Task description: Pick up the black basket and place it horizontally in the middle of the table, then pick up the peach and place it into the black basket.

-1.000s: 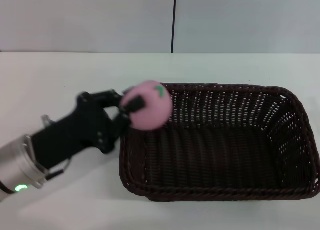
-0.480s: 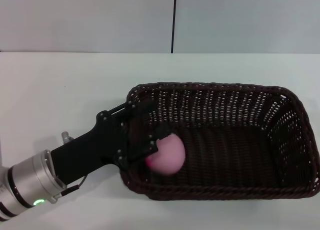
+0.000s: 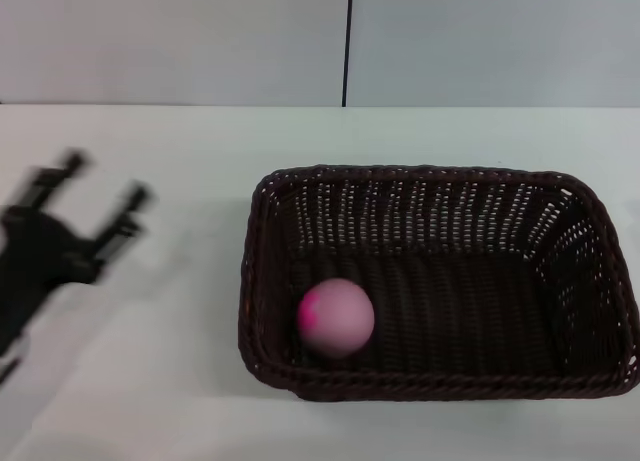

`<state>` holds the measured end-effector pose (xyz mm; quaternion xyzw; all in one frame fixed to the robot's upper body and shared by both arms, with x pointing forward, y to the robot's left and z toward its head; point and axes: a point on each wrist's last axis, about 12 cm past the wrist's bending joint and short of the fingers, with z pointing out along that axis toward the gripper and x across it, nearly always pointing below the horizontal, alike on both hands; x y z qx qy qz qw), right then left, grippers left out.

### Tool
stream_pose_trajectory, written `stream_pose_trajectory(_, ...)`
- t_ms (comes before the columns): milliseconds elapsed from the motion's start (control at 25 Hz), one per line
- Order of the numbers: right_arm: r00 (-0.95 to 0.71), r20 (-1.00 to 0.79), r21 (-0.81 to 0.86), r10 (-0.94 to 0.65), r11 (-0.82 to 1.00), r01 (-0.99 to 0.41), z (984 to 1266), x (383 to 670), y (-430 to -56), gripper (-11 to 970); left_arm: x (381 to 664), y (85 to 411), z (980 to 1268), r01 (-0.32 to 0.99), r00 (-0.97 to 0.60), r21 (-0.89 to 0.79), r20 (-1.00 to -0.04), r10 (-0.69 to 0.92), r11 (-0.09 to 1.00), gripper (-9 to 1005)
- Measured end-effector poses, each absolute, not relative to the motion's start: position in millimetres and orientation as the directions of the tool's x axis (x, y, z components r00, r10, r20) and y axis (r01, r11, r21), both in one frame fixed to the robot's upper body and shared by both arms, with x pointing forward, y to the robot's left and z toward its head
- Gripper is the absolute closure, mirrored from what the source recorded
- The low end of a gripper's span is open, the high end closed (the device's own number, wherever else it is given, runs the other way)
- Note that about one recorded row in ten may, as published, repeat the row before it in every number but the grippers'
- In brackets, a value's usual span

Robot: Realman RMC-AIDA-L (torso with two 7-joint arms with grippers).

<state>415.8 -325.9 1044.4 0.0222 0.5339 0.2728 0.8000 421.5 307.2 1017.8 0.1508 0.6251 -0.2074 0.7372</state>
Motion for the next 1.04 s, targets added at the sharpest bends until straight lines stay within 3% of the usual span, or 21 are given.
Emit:
stream_pose_trajectory(40,0.289,-0.848,0.32,0.443,0.865,-0.387,1042,415,-325,402,422,307,1018,0.494,0.132,-0.037,-0.984,-0.117,0.868,187)
stream_pose_trajectory(120,0.316,-0.86,0.308,0.401,0.901,-0.305,1037,412,-324,402,410,321,1015,0.315,0.186,0.002,-0.981,-0.06,0.949,183)
stream_pose_trajectory(200,0.369,-0.872,0.291,0.321,0.947,-0.137,1031,406,-323,402,403,327,1013,0.204,0.21,0.017,-0.977,-0.027,0.979,183)
stream_pose_trajectory(280,0.388,-0.874,0.29,0.292,0.955,-0.065,1030,405,-323,402,397,334,1013,0.089,0.228,0.026,-0.974,0.005,0.996,183)
stream_pose_trajectory(400,0.413,-0.886,0.276,0.212,0.956,0.101,1027,403,-323,402,393,340,1013,0.027,0.231,0.023,-0.973,0.016,0.999,183)
stream_pose_trajectory(1040,0.34,-0.917,0.257,0.208,0.961,0.104,1022,420,-328,402,398,342,1013,-0.063,0.242,-0.036,-0.97,-0.02,0.997,183)
